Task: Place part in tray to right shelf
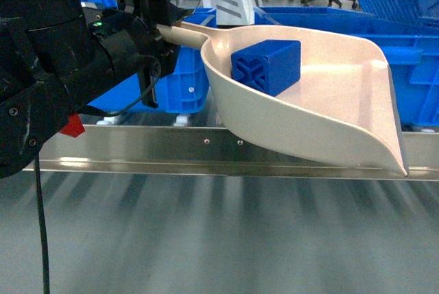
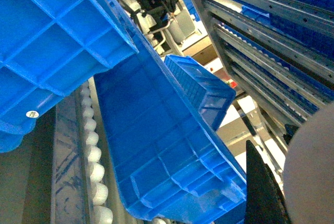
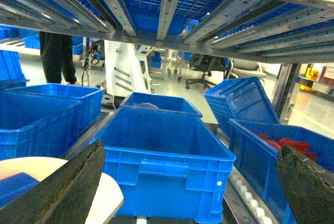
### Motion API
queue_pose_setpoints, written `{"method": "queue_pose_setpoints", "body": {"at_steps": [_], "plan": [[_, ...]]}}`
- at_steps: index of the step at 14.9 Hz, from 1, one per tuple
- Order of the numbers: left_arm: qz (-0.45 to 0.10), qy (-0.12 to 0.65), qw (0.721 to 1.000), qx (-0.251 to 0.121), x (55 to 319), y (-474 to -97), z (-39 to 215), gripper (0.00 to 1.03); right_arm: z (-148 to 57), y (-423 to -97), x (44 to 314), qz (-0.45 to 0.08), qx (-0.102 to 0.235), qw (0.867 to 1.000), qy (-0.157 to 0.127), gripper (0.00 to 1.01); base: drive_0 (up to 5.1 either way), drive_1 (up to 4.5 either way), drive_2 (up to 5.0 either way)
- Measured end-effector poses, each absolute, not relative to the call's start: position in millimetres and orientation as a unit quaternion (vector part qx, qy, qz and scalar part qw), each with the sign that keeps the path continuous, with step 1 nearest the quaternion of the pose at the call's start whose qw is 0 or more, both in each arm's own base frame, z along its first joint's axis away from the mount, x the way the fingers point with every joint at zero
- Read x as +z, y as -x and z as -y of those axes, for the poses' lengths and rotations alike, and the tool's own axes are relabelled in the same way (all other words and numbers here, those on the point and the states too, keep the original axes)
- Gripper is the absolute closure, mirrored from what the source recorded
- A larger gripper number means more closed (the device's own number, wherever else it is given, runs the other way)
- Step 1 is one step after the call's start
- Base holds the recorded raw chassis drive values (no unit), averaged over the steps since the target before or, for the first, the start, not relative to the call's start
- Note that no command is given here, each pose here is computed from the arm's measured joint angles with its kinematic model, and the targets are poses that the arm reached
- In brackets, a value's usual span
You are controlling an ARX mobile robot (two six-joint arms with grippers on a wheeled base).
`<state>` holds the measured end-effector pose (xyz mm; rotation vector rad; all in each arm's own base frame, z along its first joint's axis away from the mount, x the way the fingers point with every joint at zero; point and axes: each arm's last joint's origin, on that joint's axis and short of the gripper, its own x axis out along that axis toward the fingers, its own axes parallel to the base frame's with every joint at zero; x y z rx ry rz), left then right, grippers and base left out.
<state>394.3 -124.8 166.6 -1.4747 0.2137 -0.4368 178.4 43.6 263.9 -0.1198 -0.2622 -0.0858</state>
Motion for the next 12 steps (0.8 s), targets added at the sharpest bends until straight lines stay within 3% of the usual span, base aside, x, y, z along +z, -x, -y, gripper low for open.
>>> {"method": "queue_pose_setpoints", "body": {"at_steps": [1, 5, 10, 12], "plan": [[-0.113, 0.666, 0.724, -0.140, 164, -393, 126, 0.91, -44, -178, 264, 0.131, -0.043, 0.989, 0.060, 0.03, 0.0, 0.00, 0.0], [-0.089, 0.670, 0.723, -0.141, 177, -359, 121, 0.91, -44, -178, 264, 0.131, -0.043, 0.989, 0.060, 0.03, 0.0, 0.00, 0.0], [0.016, 0.625, 0.777, -0.074, 221, -346, 43, 0.91, -44, -178, 264, 0.130, -0.043, 0.989, 0.060, 0.03, 0.0, 0.00, 0.0], [0.065, 0.599, 0.797, -0.046, 242, -360, 13, 0.91, -44, -178, 264, 0.131, -0.043, 0.989, 0.060, 0.03, 0.0, 0.00, 0.0]]}}
